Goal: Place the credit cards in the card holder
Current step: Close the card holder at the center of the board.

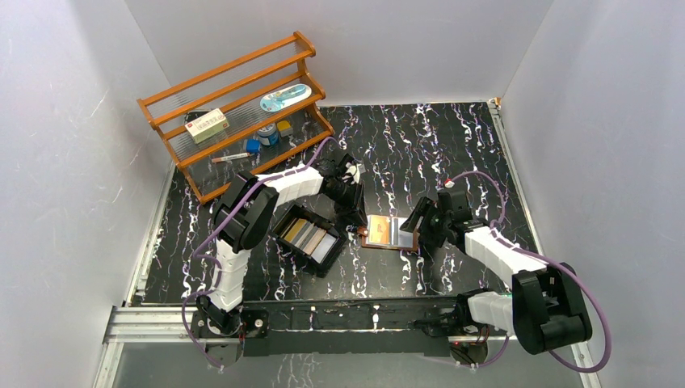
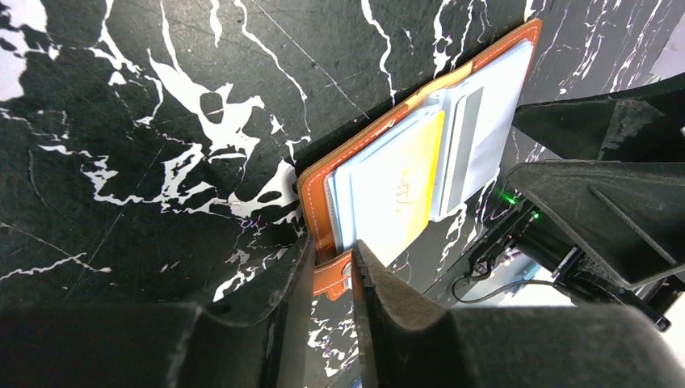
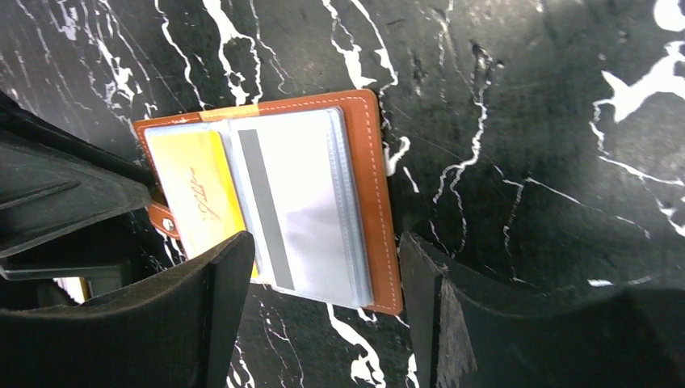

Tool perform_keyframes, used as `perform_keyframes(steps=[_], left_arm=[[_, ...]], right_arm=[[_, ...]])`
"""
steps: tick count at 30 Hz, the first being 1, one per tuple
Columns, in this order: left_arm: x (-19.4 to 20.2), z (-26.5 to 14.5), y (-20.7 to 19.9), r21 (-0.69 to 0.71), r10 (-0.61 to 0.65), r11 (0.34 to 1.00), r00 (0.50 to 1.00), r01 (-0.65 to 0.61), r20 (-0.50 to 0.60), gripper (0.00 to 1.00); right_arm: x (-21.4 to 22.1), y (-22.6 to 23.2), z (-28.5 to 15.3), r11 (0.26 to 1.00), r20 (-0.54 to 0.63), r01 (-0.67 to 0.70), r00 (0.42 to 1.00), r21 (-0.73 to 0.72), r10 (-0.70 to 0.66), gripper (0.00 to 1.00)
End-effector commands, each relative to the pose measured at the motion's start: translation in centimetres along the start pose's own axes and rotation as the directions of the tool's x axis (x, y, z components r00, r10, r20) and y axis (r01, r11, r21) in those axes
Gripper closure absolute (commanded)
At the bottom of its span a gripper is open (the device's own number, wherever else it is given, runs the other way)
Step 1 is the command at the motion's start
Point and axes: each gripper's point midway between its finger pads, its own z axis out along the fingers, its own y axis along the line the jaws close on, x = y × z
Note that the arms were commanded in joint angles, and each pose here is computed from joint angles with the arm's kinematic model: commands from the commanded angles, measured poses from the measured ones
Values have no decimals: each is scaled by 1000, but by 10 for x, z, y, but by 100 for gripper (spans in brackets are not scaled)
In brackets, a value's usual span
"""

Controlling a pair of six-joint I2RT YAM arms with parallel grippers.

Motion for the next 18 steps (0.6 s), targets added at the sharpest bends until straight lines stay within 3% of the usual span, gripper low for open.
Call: perform_keyframes(steps=[1,18], left_arm=[[4,-9,-15,42,10,999,1000,-9,-5,79],[8,0,-12,39,3,999,1000,-2,-21,85]], right_arm=[[1,11,5,997,-7,-12,1000,-74,12,25],[-23,68,-31,938,46,-53,996,-341,73,26]])
